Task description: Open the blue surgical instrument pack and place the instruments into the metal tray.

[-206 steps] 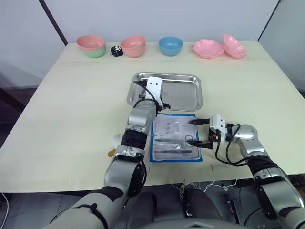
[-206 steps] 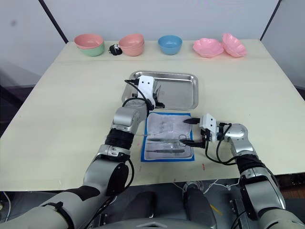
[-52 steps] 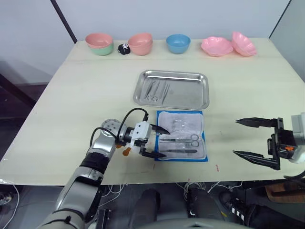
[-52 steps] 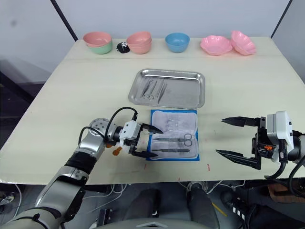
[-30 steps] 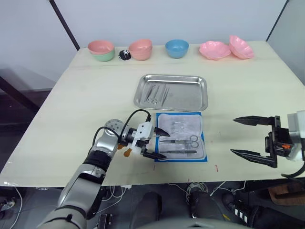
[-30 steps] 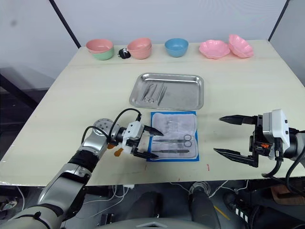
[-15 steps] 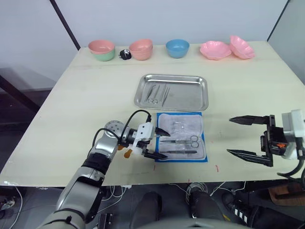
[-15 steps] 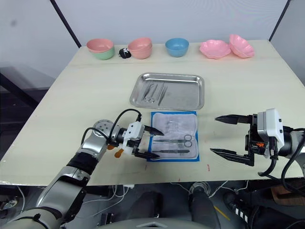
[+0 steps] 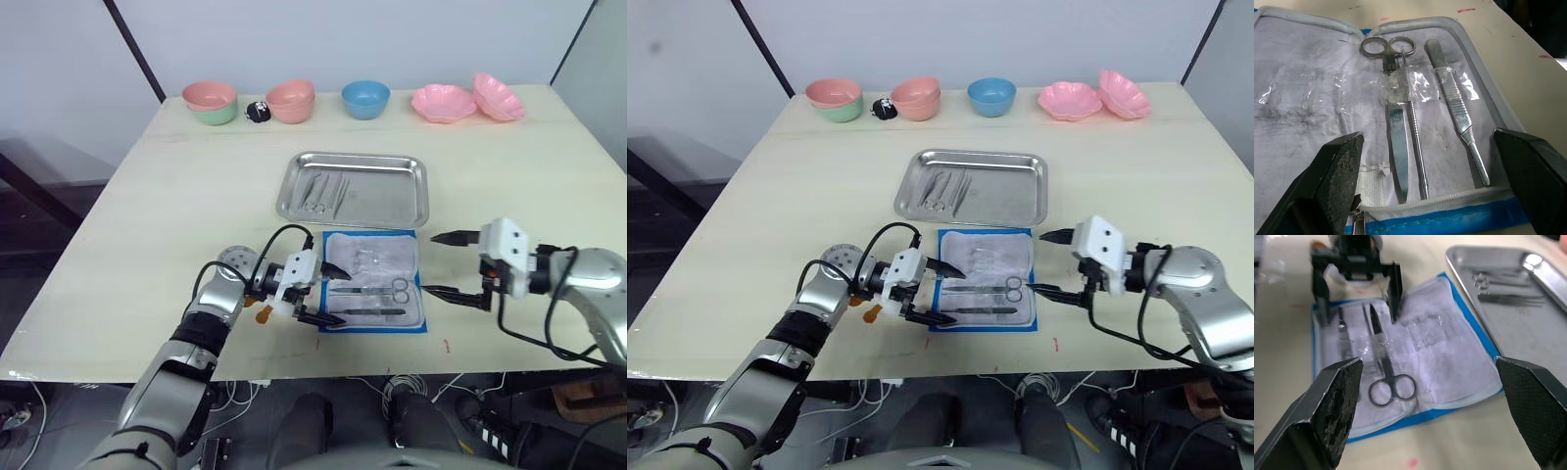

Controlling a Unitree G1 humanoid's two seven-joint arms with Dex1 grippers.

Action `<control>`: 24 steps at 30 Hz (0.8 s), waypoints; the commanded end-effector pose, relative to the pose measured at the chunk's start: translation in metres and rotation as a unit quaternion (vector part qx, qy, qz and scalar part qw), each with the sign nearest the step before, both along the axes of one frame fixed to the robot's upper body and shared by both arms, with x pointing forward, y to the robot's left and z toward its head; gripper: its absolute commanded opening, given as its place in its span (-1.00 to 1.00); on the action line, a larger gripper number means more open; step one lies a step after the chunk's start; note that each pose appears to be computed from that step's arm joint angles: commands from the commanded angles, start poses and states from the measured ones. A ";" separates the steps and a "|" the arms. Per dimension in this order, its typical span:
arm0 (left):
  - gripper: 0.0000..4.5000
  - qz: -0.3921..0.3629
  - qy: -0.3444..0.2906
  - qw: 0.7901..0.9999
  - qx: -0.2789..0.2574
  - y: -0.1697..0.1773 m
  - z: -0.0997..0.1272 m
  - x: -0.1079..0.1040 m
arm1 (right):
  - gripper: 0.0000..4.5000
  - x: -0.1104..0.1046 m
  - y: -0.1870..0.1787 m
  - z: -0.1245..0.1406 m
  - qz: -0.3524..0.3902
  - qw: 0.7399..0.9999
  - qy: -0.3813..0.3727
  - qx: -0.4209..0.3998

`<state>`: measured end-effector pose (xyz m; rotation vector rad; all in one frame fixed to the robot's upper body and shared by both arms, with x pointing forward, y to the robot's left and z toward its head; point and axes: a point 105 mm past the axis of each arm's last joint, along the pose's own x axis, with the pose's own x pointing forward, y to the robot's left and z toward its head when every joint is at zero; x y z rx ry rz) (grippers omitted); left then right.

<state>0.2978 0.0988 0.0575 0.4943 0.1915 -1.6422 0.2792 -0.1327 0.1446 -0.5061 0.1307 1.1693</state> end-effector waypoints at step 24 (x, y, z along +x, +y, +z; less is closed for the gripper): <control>0.98 0.010 0.071 0.997 0.033 -0.004 -0.045 -0.018 | 1.00 0.031 0.038 -0.053 0.020 0.991 0.025 -0.130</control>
